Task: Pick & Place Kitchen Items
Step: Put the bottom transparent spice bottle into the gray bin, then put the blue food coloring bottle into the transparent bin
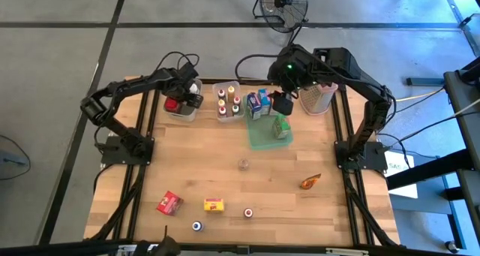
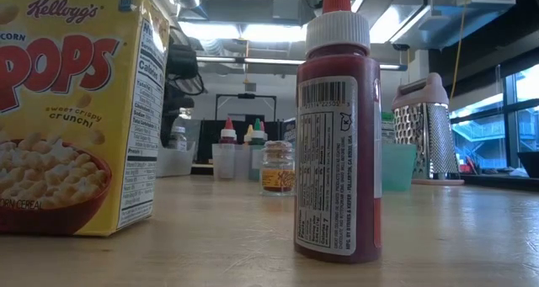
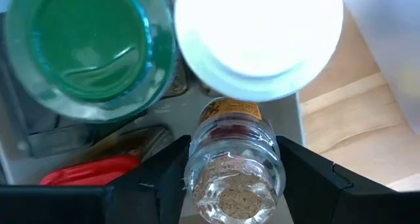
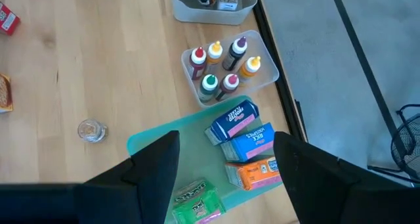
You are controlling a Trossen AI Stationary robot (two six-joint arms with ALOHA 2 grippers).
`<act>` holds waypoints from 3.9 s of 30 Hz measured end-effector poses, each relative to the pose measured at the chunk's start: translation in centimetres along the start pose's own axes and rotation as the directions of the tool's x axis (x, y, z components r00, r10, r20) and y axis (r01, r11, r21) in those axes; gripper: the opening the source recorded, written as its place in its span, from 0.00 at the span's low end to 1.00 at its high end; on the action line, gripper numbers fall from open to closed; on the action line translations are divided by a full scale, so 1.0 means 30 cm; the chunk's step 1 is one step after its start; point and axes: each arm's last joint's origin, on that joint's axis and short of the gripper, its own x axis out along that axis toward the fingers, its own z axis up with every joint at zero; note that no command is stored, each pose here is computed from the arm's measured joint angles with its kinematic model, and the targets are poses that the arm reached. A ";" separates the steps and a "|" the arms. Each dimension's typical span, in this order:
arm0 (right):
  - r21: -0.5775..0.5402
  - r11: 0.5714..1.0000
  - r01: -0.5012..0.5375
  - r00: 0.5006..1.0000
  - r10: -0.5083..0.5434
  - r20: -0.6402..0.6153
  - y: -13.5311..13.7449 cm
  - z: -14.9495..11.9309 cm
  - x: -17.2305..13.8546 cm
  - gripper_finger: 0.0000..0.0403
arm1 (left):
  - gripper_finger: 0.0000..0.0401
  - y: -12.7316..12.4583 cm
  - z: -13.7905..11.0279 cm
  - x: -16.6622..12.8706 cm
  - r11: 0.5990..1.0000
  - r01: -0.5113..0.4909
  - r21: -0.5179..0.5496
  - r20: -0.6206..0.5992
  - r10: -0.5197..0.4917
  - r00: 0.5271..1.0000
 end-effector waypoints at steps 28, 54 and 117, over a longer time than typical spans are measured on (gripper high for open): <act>-0.002 1.000 -0.004 1.000 0.004 -0.022 0.000 -0.007 0.000 0.62 | 0.52 -0.007 0.005 0.073 0.998 0.016 -0.063 -0.092 -0.022 0.996; -0.003 1.000 -0.008 1.000 0.008 -0.030 0.001 -0.010 0.000 0.62 | 0.64 -0.024 0.048 0.022 0.997 0.067 -0.046 -0.052 -0.069 0.996; 0.166 0.816 -0.554 0.829 0.521 0.205 0.823 -0.006 -0.090 0.62 | 0.64 -0.415 -0.899 -0.722 0.284 0.265 0.921 -0.096 -0.495 0.864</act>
